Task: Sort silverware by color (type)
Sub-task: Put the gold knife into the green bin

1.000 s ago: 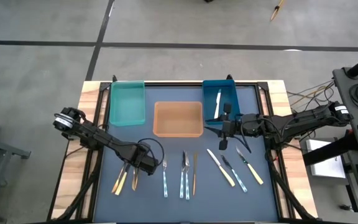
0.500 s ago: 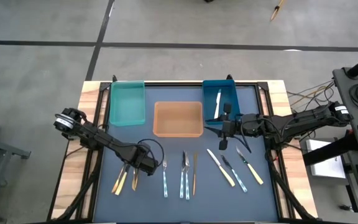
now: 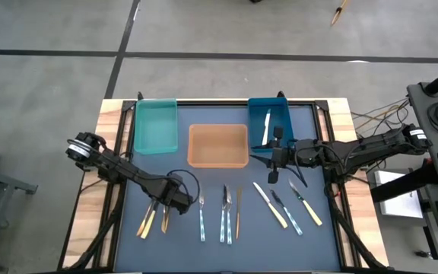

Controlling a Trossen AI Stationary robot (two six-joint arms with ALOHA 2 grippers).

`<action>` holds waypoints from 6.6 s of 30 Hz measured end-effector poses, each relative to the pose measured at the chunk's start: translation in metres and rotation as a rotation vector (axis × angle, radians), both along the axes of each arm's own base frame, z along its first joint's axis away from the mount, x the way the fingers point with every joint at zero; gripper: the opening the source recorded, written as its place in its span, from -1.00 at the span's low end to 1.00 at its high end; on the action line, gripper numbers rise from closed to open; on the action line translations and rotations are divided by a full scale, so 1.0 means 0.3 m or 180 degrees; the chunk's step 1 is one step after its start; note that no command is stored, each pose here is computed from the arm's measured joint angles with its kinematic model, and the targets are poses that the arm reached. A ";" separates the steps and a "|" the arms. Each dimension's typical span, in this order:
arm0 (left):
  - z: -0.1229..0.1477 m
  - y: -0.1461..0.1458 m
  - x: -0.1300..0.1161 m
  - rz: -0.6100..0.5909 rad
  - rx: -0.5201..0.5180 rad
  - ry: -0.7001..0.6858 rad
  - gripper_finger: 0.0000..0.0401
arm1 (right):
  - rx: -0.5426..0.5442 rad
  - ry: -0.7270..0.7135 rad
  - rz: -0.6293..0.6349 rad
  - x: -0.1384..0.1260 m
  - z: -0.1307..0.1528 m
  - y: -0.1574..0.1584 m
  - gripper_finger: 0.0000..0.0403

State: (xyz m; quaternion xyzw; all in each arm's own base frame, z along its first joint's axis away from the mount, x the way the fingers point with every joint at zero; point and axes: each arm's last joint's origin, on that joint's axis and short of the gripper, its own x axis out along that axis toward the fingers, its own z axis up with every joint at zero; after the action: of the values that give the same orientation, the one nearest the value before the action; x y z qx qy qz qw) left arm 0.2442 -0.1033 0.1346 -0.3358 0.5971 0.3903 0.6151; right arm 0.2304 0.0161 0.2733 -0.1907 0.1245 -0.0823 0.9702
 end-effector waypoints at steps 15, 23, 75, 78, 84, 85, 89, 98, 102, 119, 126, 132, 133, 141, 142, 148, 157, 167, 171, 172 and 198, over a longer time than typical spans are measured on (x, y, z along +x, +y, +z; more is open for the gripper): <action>0.051 -0.007 0.001 -0.0051 -0.0058 0.0029 -0.99 | 0.0022 -0.0002 -0.0005 0.000 0.000 0.000 -0.47; 0.073 -0.009 -0.004 -0.0080 -0.0036 -0.0048 -0.99 | 0.0008 0.0002 -0.0002 0.000 0.000 0.000 -0.47; -0.008 -0.085 -0.009 -0.0042 0.0126 -0.0156 -0.98 | 0.0000 0.0021 -0.0001 -0.001 -0.002 0.000 -0.47; 0.016 -0.085 -0.009 -0.0041 0.0112 -0.0199 -0.99 | -0.0001 0.0022 -0.0002 -0.001 -0.002 0.000 -0.47; 0.070 -0.072 -0.026 -0.0060 0.0135 -0.0303 -0.99 | -0.0001 0.0023 -0.0001 -0.001 -0.002 0.000 -0.47; 0.079 -0.068 -0.032 -0.0061 0.0156 -0.0303 -1.00 | -0.0003 0.0023 -0.0002 -0.001 -0.002 0.000 -0.47; 0.127 -0.055 -0.046 -0.0055 0.0211 -0.0473 -1.00 | -0.0002 0.0023 -0.0001 -0.001 -0.002 0.000 -0.47; 0.229 -0.016 -0.073 0.0027 0.0415 -0.0971 -1.00 | -0.0011 0.0024 0.0000 -0.001 -0.002 0.000 -0.47; 0.266 0.004 -0.082 0.0023 0.0500 -0.1155 -1.00 | -0.0011 0.0023 0.0000 -0.001 -0.002 0.000 -0.47; 0.412 0.212 -0.070 -0.0327 0.1027 -0.1431 -1.00 | -0.0003 0.0022 -0.0001 -0.001 -0.002 0.000 -0.47; 0.473 0.382 -0.085 -0.0530 0.1360 -0.1200 -1.00 | -0.0012 0.0023 0.0000 -0.001 -0.002 0.000 -0.47; 0.486 0.554 -0.132 -0.0553 0.1603 -0.0797 -1.00 | -0.0018 0.0026 -0.0003 -0.001 -0.002 -0.001 -0.47; 0.487 0.584 -0.143 -0.0536 0.1636 -0.0728 -1.00 | -0.0004 0.0023 -0.0005 -0.001 -0.002 -0.001 -0.47; 0.500 0.815 -0.264 0.0188 0.1715 -0.0411 -1.00 | -0.0003 0.0027 -0.0005 -0.001 -0.002 -0.001 -0.47; 0.498 0.834 -0.280 0.0265 0.1707 -0.0397 -1.00 | 0.0005 0.0036 -0.0008 -0.001 -0.004 -0.001 -0.47; 0.487 0.903 -0.340 0.0502 0.1433 -0.0633 -1.00 | 0.0015 0.0109 -0.0013 -0.003 -0.011 -0.001 -0.47; 0.456 0.912 -0.363 0.0611 0.1285 -0.0640 -1.00 | 0.0013 0.0110 -0.0024 -0.003 -0.011 -0.004 -0.47; 0.425 0.919 -0.357 0.0786 0.1338 -0.0757 -1.00 | -0.0010 0.0092 -0.0018 -0.002 -0.009 -0.004 -0.47; 0.390 0.921 -0.352 0.0853 0.1308 -0.0883 -1.00 | -0.0016 0.0093 -0.0017 -0.002 -0.009 -0.004 -0.47; 0.384 0.920 -0.352 0.0864 0.1305 -0.0891 -1.00 | -0.0018 0.0093 -0.0016 -0.002 -0.009 -0.004 -0.47; 0.186 0.957 -0.319 0.0890 0.1042 -0.0649 -0.91 | -0.0031 0.0101 -0.0014 -0.002 -0.009 -0.004 -0.47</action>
State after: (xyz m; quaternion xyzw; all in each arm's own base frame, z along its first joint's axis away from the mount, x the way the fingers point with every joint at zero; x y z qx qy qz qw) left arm 0.1485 0.1838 0.1904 -0.3487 0.4084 0.5274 0.6584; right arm 0.2297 0.0149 0.2705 -0.1964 0.1398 -0.0821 0.9670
